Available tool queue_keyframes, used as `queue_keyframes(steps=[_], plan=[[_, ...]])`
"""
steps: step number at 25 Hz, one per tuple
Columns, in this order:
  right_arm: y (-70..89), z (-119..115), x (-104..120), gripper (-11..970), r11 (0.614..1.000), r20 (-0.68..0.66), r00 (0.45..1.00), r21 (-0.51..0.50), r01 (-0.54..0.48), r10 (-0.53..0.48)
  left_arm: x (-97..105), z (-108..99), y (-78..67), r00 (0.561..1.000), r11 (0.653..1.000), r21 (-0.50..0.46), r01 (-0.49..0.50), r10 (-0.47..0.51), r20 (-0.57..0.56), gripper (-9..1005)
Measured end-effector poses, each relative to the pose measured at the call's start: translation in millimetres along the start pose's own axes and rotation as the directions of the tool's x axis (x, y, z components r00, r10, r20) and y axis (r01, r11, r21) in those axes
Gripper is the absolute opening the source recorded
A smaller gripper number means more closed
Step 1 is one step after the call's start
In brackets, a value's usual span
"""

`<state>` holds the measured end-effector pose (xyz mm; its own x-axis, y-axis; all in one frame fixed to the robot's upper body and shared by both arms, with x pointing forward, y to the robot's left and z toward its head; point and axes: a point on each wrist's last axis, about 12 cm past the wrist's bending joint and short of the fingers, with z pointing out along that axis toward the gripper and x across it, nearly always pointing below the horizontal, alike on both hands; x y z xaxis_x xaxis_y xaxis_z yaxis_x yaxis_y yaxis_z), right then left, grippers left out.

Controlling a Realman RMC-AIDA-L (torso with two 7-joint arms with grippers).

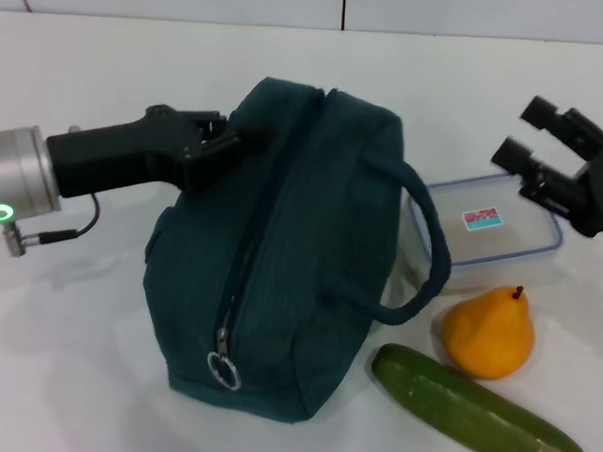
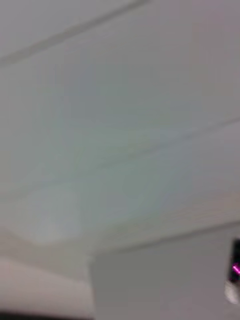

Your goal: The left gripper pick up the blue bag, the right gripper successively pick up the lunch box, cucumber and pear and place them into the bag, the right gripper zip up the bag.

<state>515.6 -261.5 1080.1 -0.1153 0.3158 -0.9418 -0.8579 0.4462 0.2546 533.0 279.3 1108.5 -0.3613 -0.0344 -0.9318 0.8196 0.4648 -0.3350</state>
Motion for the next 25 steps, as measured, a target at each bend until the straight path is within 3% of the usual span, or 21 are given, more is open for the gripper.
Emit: queue_keyframes(steps=[3, 7, 13, 19, 25], plan=[[0.0, -9, 8, 824, 0.992, 0.054, 0.995, 0.091, -0.086, 0.082, -1, 7, 3.0, 0.999, 0.999, -0.001, -0.041, 0.041, 0.015, 143], [0.2, -27, 22, 824, 0.931, 0.181, 0.955, 0.243, -0.273, 0.233, -4, 21, 6.4, 0.995, 0.995, 0.011, -0.094, 0.094, 0.016, 133], [1.9, -38, 27, 824, 0.85, 0.254, 0.878, 0.249, -0.464, 0.405, -6, 31, 8.6, 0.993, 0.993, 0.016, -0.116, 0.115, 0.006, 124], [-0.5, -56, 34, 824, 0.757, 0.303, 0.814, 0.31, -0.576, 0.495, -6, 32, 8.6, 0.99, 0.99, 0.016, -0.141, 0.141, 0.004, 123], [-6.5, -57, 46, 825, 0.663, 0.305, 0.765, 0.382, -0.644, 0.568, -6, 34, 8.4, 0.989, 0.988, 0.022, -0.15, 0.15, -0.002, 122]])
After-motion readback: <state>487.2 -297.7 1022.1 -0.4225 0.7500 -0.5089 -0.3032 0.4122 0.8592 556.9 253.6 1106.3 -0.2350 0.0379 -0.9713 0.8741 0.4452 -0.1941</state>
